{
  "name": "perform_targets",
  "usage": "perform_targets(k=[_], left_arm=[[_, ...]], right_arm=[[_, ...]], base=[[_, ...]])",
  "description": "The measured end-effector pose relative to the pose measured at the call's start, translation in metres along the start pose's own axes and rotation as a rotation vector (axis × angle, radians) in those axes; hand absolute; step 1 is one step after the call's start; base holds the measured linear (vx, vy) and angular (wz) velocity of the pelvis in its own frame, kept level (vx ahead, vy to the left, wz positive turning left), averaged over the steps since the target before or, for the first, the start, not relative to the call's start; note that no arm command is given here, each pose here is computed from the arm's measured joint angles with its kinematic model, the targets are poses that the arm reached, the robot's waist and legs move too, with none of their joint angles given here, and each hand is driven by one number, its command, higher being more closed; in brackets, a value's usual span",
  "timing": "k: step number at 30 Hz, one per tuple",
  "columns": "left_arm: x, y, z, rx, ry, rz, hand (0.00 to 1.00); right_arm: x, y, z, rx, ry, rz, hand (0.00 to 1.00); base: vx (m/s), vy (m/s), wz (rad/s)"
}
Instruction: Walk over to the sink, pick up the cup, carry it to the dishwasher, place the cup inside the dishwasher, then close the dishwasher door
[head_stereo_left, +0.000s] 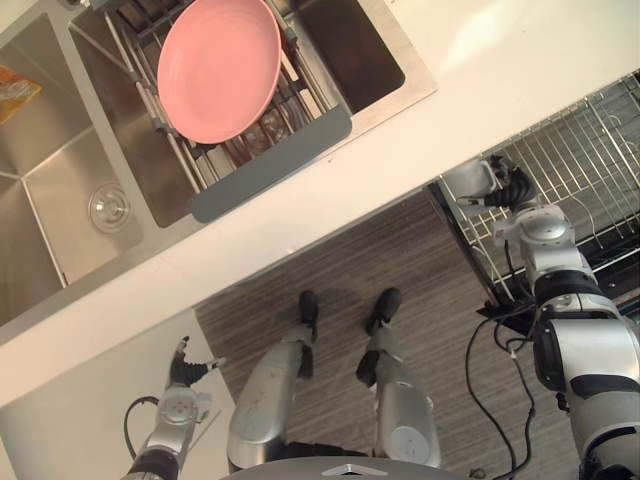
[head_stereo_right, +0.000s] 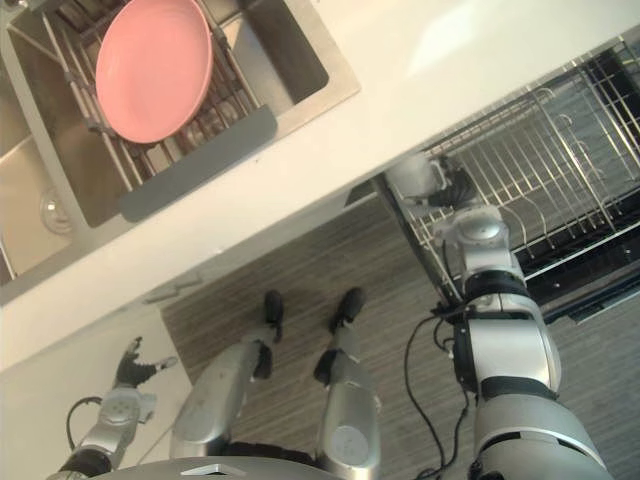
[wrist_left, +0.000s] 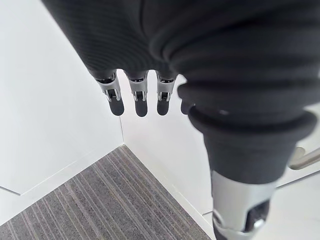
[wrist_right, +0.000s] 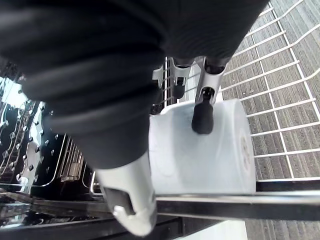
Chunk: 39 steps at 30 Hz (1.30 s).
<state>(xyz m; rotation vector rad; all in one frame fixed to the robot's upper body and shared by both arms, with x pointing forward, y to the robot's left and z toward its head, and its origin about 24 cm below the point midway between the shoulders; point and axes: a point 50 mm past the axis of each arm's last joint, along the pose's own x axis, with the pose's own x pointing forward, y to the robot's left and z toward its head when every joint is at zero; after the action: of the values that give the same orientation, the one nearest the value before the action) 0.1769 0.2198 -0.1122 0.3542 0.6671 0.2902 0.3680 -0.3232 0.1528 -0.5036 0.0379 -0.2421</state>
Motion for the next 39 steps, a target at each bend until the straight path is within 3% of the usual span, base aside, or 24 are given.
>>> perform_targets(k=[9,19,27,39], left_arm=[[-0.011,-0.001,-0.020,0.004,0.042,0.000,0.00],[-0.051,0.015,-0.088,-0.026,0.258,0.082,0.00],[-0.089,0.023,-0.131,-0.060,0.424,0.190,0.00],[-0.107,0.040,-0.149,-0.107,0.507,0.316,0.00]], right_arm=[[-0.018,-0.011,-0.001,0.156,-0.175,-0.126,0.00],[-0.094,0.002,-0.033,0.507,-0.341,-0.164,0.00],[-0.148,0.033,-0.032,0.690,-0.447,-0.011,0.00],[-0.145,0.062,0.004,0.782,-0.549,0.241,0.00]], base=[[0.00,0.001,0.12],[0.10,0.023,-0.21],[0.06,-0.046,-0.22],[0.01,-0.018,0.08]])
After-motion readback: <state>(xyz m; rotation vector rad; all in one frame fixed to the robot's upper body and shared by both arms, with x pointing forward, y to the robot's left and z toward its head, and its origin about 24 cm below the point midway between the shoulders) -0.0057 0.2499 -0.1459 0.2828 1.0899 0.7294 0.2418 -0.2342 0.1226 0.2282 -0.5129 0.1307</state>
